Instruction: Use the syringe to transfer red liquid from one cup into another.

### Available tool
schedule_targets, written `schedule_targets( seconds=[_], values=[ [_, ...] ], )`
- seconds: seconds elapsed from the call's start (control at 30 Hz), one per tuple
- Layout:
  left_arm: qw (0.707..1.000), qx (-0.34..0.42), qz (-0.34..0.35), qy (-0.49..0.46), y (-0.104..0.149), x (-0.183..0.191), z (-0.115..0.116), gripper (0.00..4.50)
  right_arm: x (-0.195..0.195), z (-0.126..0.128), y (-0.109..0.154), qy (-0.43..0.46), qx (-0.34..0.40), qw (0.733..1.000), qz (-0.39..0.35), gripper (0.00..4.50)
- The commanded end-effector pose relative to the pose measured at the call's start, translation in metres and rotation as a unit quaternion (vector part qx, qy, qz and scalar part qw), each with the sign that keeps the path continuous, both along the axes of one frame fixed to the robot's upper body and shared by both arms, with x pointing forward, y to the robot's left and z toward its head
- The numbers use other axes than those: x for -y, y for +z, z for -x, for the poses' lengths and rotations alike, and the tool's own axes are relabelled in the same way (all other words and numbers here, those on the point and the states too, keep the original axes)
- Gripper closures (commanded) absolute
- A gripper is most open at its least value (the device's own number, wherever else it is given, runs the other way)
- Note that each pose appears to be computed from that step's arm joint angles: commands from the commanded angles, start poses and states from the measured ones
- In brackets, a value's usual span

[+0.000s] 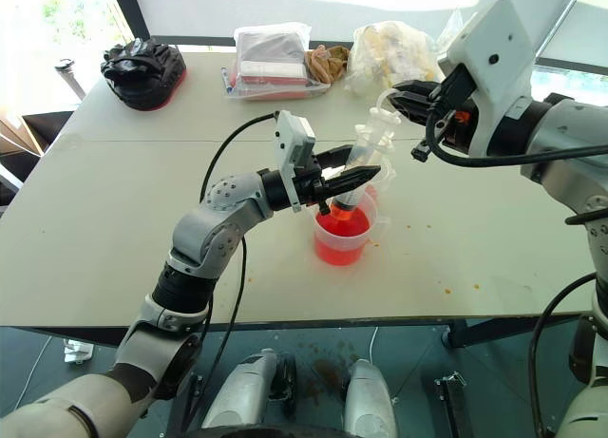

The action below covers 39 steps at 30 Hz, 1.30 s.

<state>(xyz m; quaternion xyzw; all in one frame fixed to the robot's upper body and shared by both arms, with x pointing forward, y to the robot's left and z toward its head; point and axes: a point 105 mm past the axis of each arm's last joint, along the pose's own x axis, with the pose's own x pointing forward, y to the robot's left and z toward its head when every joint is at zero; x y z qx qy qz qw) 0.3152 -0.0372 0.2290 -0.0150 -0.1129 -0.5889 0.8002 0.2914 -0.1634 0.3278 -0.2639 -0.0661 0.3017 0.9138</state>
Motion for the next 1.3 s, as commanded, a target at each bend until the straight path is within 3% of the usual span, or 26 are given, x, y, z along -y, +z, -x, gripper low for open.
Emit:
schedule_targets(
  seconds=[0.03,0.2,0.23,0.47,0.63,0.77,0.87,0.97,1.1,1.3],
  values=[
    [0.999,0.013,0.020,-0.035,0.016,0.006,0.012,3.00,0.025,0.006,0.025,-0.051,0.056,0.997,-0.006,2.72],
    [0.999,0.009,0.039,-0.027,0.029,-0.001,0.010,3.00,0.028,0.015,0.022,-0.043,0.044,0.998,0.012,0.15],
    [0.999,0.009,0.043,-0.026,0.032,-0.002,0.010,3.00,0.028,0.017,0.021,-0.038,0.040,0.998,0.015,0.06],
    [0.999,0.005,0.044,-0.026,0.033,-0.003,0.010,3.00,0.028,0.020,0.020,-0.033,0.036,0.999,0.018,0.06],
    [0.989,-0.004,0.145,-0.032,0.107,-0.019,0.003,3.00,0.072,0.046,0.026,-0.070,0.014,0.996,-0.061,0.06],
    [0.985,0.012,0.166,-0.039,0.138,-0.024,-0.001,3.00,0.079,0.050,0.034,-0.074,0.029,0.993,-0.081,0.06],
    [0.984,0.053,0.169,-0.033,0.157,-0.016,-0.017,3.00,0.089,0.046,0.047,-0.095,0.068,0.988,-0.100,0.06],
    [0.985,0.069,0.155,-0.030,0.150,0.004,-0.031,3.00,0.087,0.038,0.058,-0.100,0.107,0.985,-0.096,0.06],
    [0.990,0.075,0.119,-0.009,0.116,0.037,-0.052,3.00,0.075,0.024,0.075,-0.096,0.155,0.981,-0.065,0.06],
    [0.994,0.065,0.085,0.010,0.082,0.065,-0.063,3.00,0.072,-0.013,0.070,-0.126,0.178,0.976,-0.015,0.06]
  ],
)
